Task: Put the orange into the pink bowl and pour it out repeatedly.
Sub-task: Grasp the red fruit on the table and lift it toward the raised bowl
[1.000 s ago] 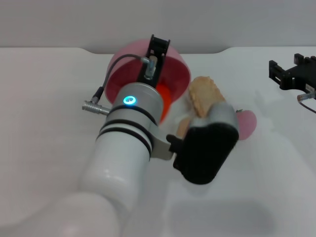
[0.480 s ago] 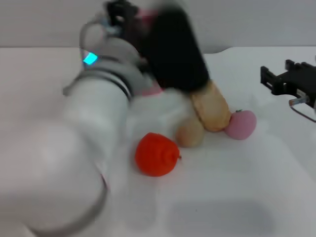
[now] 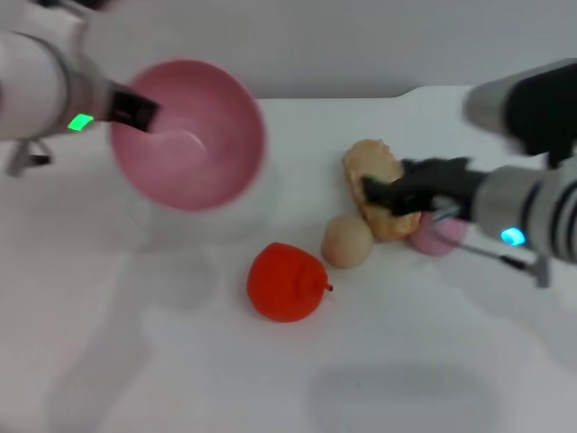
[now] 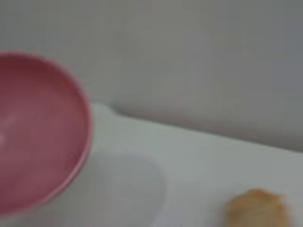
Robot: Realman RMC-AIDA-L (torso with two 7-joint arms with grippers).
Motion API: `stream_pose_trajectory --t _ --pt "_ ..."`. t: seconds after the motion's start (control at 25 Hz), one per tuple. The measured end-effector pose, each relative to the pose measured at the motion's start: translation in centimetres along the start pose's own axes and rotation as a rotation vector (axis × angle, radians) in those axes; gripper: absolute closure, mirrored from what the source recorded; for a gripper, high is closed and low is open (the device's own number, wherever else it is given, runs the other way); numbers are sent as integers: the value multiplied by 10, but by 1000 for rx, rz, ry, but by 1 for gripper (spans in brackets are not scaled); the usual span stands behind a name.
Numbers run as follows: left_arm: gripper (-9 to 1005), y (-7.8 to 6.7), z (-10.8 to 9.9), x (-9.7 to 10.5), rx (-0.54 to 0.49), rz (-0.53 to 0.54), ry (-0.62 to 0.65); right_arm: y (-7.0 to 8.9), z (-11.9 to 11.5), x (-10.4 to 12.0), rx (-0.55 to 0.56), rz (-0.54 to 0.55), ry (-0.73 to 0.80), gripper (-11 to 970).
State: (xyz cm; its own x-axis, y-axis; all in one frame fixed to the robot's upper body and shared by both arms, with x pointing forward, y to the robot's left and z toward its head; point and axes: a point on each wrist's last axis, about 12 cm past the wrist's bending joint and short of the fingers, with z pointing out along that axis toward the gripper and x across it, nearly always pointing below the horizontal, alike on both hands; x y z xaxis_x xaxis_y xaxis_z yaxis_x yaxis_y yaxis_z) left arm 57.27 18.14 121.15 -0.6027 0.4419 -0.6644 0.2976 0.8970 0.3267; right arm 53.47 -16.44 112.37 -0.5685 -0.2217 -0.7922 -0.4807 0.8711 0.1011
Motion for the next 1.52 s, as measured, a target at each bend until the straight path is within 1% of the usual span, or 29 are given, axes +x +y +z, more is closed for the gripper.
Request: stream_pose_trajectory --t 0.04,0.08,0.12,0.16,0.2,0.28,0.36,0.4,0.48,0.56,0.68,0.96,1.2,1.36,1.52 --pt "962 0 0 0 0 0 0 9 2 0 -24 -18 14 343" --pt "962 6 1 1 -9 -22 5 17 5 0 -48 -35 23 342" --pt "962 6 1 1 -9 -22 5 25 8 1 -70 -49 34 342" --pt "962 23 3 5 -38 -79 22 32 10 1 -91 -59 40 341" --pt "962 46 6 12 -79 -140 52 40 12 2 -115 -68 49 341" --pt "962 52 7 15 -91 -151 65 53 16 2 -162 -83 65 340" --pt "962 52 7 15 -91 -151 65 65 20 3 -198 -97 80 330" --pt "962 54 10 18 -95 -148 79 68 23 4 -207 -100 86 321" --pt "962 52 15 17 -88 -131 87 73 27 4 -218 -103 99 302" --pt "962 52 15 17 -88 -131 87 74 30 5 -224 -94 111 293" --pt "962 48 21 13 -79 -104 97 74 31 7 -226 -79 124 294" --pt "960 44 21 8 -72 -85 83 65 38 17 -197 -35 172 294" --pt "957 41 20 4 -68 -74 76 65 43 25 -196 -10 204 295" --pt "956 39 20 2 -68 -62 72 64 48 29 -209 25 233 296" --pt "955 36 20 1 -67 -48 72 63 53 30 -209 24 254 296"
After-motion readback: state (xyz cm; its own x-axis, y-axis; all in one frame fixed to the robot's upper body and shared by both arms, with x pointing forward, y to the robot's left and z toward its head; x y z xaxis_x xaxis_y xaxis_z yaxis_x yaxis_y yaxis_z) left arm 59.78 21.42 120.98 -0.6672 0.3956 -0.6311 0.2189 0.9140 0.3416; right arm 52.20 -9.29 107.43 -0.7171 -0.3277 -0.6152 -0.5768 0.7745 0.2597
